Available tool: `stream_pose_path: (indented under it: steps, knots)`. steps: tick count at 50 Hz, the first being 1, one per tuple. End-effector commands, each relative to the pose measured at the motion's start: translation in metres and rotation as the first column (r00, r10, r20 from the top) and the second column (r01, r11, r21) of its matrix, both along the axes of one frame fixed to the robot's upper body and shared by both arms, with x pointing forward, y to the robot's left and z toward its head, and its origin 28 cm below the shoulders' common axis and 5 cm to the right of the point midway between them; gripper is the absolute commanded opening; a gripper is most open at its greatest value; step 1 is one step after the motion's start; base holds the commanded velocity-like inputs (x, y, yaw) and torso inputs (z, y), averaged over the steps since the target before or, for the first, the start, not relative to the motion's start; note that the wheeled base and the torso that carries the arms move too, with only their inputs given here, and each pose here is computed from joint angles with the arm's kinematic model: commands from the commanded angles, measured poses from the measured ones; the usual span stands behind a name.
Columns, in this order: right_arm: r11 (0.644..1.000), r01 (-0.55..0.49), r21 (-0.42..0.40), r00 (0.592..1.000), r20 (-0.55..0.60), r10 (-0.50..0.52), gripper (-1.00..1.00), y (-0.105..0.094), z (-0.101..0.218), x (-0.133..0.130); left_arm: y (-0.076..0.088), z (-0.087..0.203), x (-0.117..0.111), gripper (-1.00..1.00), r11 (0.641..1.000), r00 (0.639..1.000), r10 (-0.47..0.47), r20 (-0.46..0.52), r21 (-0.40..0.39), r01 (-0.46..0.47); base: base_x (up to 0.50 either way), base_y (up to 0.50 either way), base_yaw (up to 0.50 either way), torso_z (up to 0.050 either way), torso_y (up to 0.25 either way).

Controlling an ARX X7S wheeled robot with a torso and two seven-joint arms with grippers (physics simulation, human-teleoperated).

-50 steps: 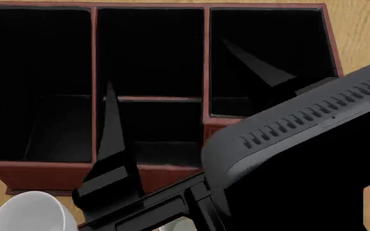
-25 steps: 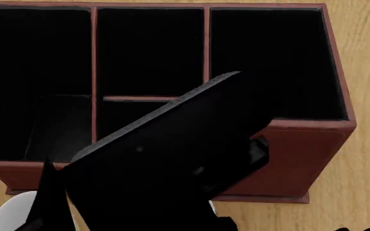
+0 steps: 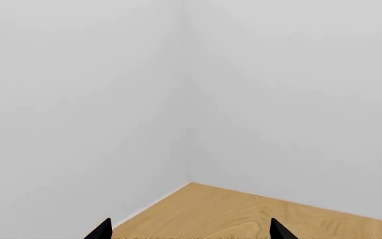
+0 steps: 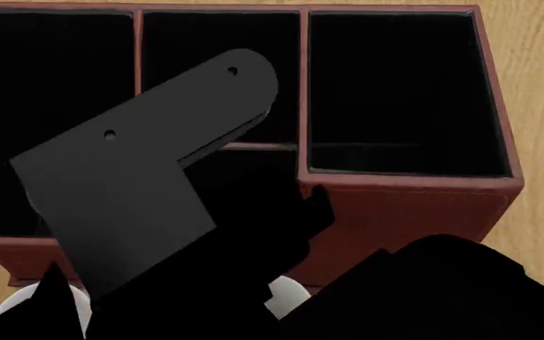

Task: Pick up the white mug and place it to the right of the caddy.

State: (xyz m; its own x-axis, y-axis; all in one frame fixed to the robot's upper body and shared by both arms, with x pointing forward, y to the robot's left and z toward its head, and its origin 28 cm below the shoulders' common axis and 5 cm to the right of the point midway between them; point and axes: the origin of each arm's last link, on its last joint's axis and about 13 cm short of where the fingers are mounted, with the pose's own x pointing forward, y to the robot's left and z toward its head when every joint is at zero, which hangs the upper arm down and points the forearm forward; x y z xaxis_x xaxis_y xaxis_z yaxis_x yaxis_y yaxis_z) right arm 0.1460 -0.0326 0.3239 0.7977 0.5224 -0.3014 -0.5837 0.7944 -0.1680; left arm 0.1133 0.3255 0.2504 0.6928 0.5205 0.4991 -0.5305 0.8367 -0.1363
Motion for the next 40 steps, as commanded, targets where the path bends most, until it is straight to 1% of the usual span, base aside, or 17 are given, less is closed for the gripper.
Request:
stream_pose_path:
  steps: [1,2,7,8,11,12,14,18,22,31,40]
  knots:
    - [0.998,0.015,-0.054,0.996,-0.085,-0.020,1.00,0.008,0.002,0.009,0.001,-0.003,0.001,1.00,1.000,1.000,0.005,-0.010,0.002,-0.005,0.00,0.00,0.00,0.000,0.000]
    - [0.998,0.000,-0.067,0.995,-0.097,-0.006,1.00,0.008,0.001,0.010,0.000,-0.002,0.001,1.00,1.000,1.000,0.005,-0.011,0.005,-0.004,0.00,0.00,0.00,0.000,0.000]
    - [0.993,-0.002,-0.117,0.995,-0.104,-0.011,1.00,0.011,-0.002,0.017,0.001,-0.002,0.001,1.00,1.000,1.000,0.007,-0.009,0.004,-0.007,0.00,0.00,0.00,0.000,0.000]
    - [0.993,0.005,-0.116,0.994,-0.104,-0.017,1.00,0.011,-0.002,0.018,0.001,-0.003,0.001,1.00,1.000,1.000,0.007,-0.012,0.005,-0.007,0.00,0.00,0.00,0.000,0.000]
    - [0.989,-0.005,-0.147,0.994,-0.113,-0.012,1.00,0.013,-0.004,0.021,0.002,-0.005,0.000,1.00,1.000,1.000,0.010,-0.014,0.003,-0.010,0.00,0.00,0.00,0.000,0.000]
    - [0.987,-0.024,-0.161,0.993,-0.122,0.004,1.00,0.014,-0.004,0.021,0.002,-0.005,0.000,1.00,1.000,1.000,0.010,-0.013,0.001,-0.010,0.00,0.00,0.00,0.000,0.000]
    - [0.985,-0.019,-0.171,0.992,-0.125,-0.003,1.00,0.015,-0.005,0.023,0.002,-0.005,0.000,1.00,1.000,1.000,0.012,-0.014,0.002,-0.012,0.00,0.00,0.00,0.000,0.000]
    - [0.974,-0.044,-0.222,0.991,-0.131,0.015,1.00,0.020,-0.008,0.021,0.003,-0.006,0.000,1.00,1.000,1.000,0.014,-0.015,0.003,-0.014,0.00,0.00,0.00,0.000,0.000]
    - [0.964,-0.072,-0.255,0.989,-0.141,0.036,1.00,0.025,-0.009,0.019,0.004,-0.008,0.001,1.00,1.000,1.000,0.013,-0.016,0.003,-0.013,0.00,0.00,0.00,0.000,0.000]
    - [0.948,-0.102,-0.303,0.986,-0.157,0.056,1.00,0.032,-0.012,0.020,0.004,-0.010,-0.001,1.00,1.000,1.000,0.018,-0.020,0.000,-0.018,0.00,0.00,0.00,0.000,0.000]
    - [0.939,-0.136,-0.317,0.981,-0.173,0.084,1.00,0.040,-0.016,0.021,0.005,-0.010,-0.002,1.00,1.000,0.999,0.020,-0.026,0.000,-0.020,0.00,0.00,0.00,0.000,0.000]
